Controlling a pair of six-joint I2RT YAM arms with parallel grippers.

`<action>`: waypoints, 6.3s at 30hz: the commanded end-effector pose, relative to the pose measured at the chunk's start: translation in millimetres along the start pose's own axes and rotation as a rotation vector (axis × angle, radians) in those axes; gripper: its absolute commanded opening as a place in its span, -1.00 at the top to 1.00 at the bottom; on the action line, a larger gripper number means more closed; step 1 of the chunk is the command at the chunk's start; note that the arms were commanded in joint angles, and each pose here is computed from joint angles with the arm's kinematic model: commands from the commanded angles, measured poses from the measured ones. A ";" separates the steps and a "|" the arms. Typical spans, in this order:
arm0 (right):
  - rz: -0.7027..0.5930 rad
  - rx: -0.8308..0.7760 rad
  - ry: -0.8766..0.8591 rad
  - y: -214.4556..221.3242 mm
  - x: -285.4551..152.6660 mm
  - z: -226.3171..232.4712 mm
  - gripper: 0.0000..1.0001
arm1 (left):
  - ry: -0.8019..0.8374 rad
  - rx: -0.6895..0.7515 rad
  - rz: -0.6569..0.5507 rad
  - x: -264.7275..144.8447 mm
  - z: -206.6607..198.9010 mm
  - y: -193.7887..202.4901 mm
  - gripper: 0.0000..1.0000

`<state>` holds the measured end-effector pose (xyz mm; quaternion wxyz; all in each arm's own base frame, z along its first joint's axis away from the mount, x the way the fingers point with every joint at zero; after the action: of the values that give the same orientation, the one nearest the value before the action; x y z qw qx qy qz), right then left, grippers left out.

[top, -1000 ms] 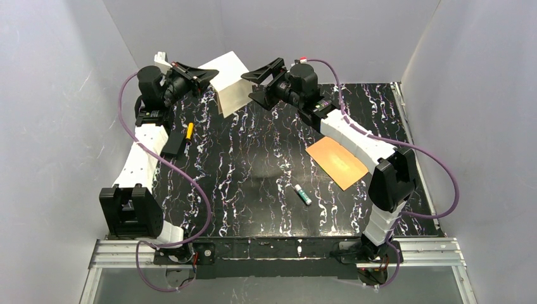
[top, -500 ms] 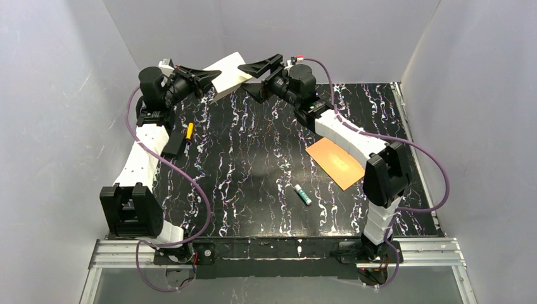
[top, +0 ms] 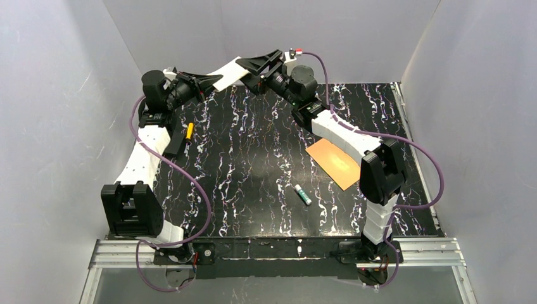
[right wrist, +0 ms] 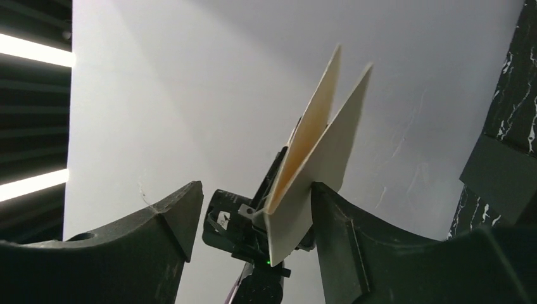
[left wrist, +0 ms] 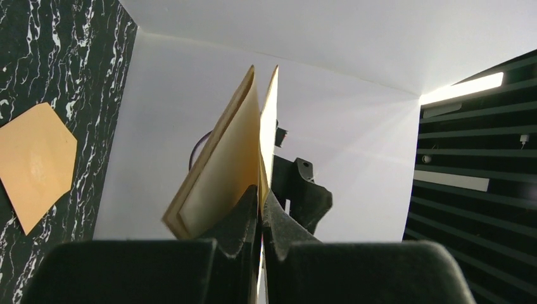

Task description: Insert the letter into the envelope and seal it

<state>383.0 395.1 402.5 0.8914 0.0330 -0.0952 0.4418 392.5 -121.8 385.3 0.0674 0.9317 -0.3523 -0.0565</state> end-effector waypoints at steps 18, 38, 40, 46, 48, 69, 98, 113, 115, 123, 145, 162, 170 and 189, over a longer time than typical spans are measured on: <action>-0.026 -0.141 0.026 -0.3 -14.1 26.4 0.22 | -0.010 0.137 0.036 -2.2 -0.8 7.3 1.00; -0.183 -0.418 -0.063 -35.0 -40.0 78.8 0.97 | -0.096 0.466 -0.088 -33.2 -38.1 2.1 -0.96; -0.226 -0.397 -0.107 -39.3 -43.9 83.6 0.97 | -0.057 0.442 -0.062 -29.2 -39.1 3.0 -0.96; -0.219 -0.272 -0.246 -38.7 -32.5 93.6 0.97 | 0.046 0.475 0.084 -7.7 -42.8 30.7 -0.97; -0.204 -0.243 -0.257 -37.0 -27.4 93.9 0.97 | 0.089 0.535 0.109 -7.0 -52.7 41.2 -0.97; -0.178 -0.183 -0.189 -32.2 -11.8 71.4 0.97 | 0.228 0.716 -0.058 -27.4 -75.8 54.8 -0.93; -0.117 -0.106 -0.189 -20.4 -11.9 53.4 0.97 | 0.179 0.512 0.086 4.9 -58.0 63.2 0.49; -0.100 -0.097 -0.172 -18.6 -16.4 51.1 0.24 | 0.167 0.526 0.130 8.5 -51.4 62.4 1.00; -0.105 -0.144 -0.149 -21.7 -20.5 49.8 -0.56 | 0.172 0.570 0.165 7.2 -49.0 63.9 1.00; -0.082 -0.441 -0.089 -60.8 -70.1 49.8 -0.97 | 0.193 0.790 0.434 -8.1 -15.8 77.0 1.00; 0.579 -1.018 -0.328 6.2 -93.9 98.3 -0.97 | 0.261 1.533 0.583 -67.4 47.3 101.1 1.00; 0.854 -0.901 -0.381 71.3 -94.0 54.8 -0.74 | 0.364 1.535 0.703 -88.5 48.9 121.7 1.00; 0.910 -0.864 -0.379 79.8 -94.8 44.2 0.00 | 0.362 1.537 0.709 -90.5 49.5 122.6 1.00; 0.565 -1.044 -0.104 17.4 -80.3 33.1 0.97 | 0.162 1.574 0.497 -80.3 37.9 101.2 -0.44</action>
<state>278.3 362.6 410.0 0.5525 -0.3293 -0.3893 0.6593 257.5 -154.7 356.0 -0.5262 0.5798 -0.5323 0.3218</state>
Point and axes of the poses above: each gripper's point midway between its finger pads, its own x axis out along the fingers, its own z axis along the line the jaws close on, y = z × x, the point moved 4 cm from there along -x, back along the fingers, and after that the axes turned 2 degrees about x, right-handed, at the moved point
